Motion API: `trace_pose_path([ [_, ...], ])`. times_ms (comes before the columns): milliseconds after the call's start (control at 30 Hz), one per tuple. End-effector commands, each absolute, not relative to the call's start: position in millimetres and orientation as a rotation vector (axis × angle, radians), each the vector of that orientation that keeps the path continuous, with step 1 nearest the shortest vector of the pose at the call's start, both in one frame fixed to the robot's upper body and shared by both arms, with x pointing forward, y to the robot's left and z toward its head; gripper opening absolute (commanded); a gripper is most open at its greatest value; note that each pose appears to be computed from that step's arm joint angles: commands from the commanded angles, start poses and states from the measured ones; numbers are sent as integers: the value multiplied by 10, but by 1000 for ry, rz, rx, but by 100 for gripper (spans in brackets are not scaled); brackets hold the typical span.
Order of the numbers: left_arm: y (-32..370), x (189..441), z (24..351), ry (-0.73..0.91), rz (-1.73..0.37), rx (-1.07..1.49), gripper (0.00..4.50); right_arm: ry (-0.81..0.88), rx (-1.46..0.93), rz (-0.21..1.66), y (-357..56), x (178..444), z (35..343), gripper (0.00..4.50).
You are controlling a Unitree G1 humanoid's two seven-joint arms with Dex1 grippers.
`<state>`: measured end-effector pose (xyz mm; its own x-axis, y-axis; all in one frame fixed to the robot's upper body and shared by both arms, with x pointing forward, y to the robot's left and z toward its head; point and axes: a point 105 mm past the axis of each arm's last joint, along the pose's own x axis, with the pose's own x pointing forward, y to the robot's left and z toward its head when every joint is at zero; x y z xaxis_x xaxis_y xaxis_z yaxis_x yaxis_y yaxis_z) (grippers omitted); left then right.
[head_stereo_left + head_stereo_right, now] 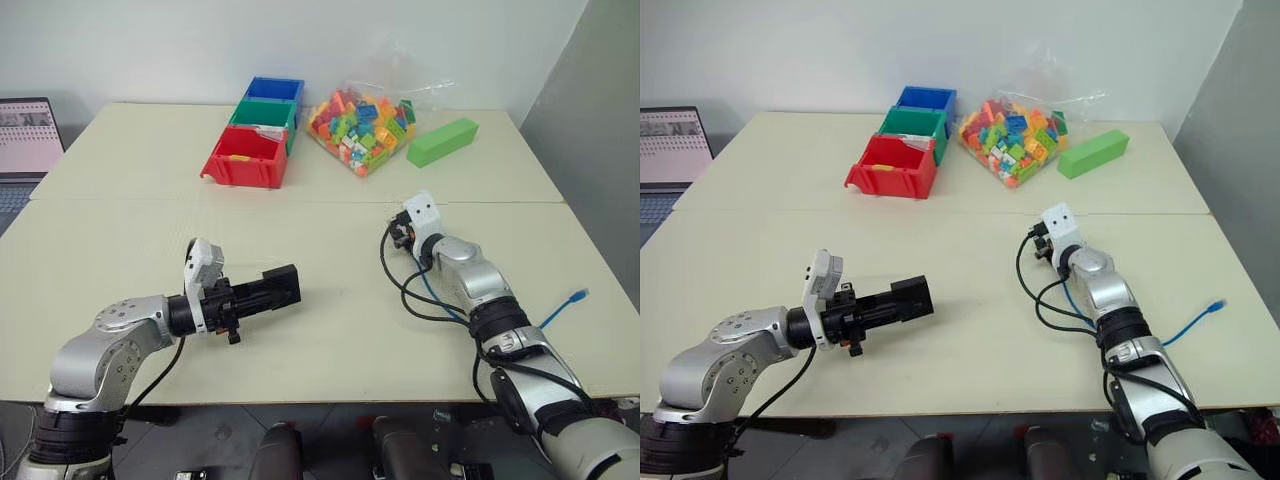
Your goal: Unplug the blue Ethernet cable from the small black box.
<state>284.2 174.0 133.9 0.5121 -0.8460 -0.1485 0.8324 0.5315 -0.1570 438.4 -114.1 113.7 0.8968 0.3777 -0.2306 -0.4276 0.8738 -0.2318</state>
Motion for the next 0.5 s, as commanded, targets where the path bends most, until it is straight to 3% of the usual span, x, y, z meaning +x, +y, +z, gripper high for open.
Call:
trace_pose_path([
  [33,1821,3030,1448,125,-906,6,78,59,-254,483,-1111,4334,1471,272],
  [133,1901,3221,1473,67,-792,55,78,39,-221,588,-1039,4188,1578,346],
  [233,2101,3544,1547,-35,-578,159,78,-17,-218,801,-851,3860,1816,427],
  [333,2255,3804,1569,-108,-387,197,78,-39,-161,1051,-585,3401,2075,430],
  [500,2302,3943,1440,-144,-282,226,78,-13,-107,1209,-435,3087,2280,430],
])
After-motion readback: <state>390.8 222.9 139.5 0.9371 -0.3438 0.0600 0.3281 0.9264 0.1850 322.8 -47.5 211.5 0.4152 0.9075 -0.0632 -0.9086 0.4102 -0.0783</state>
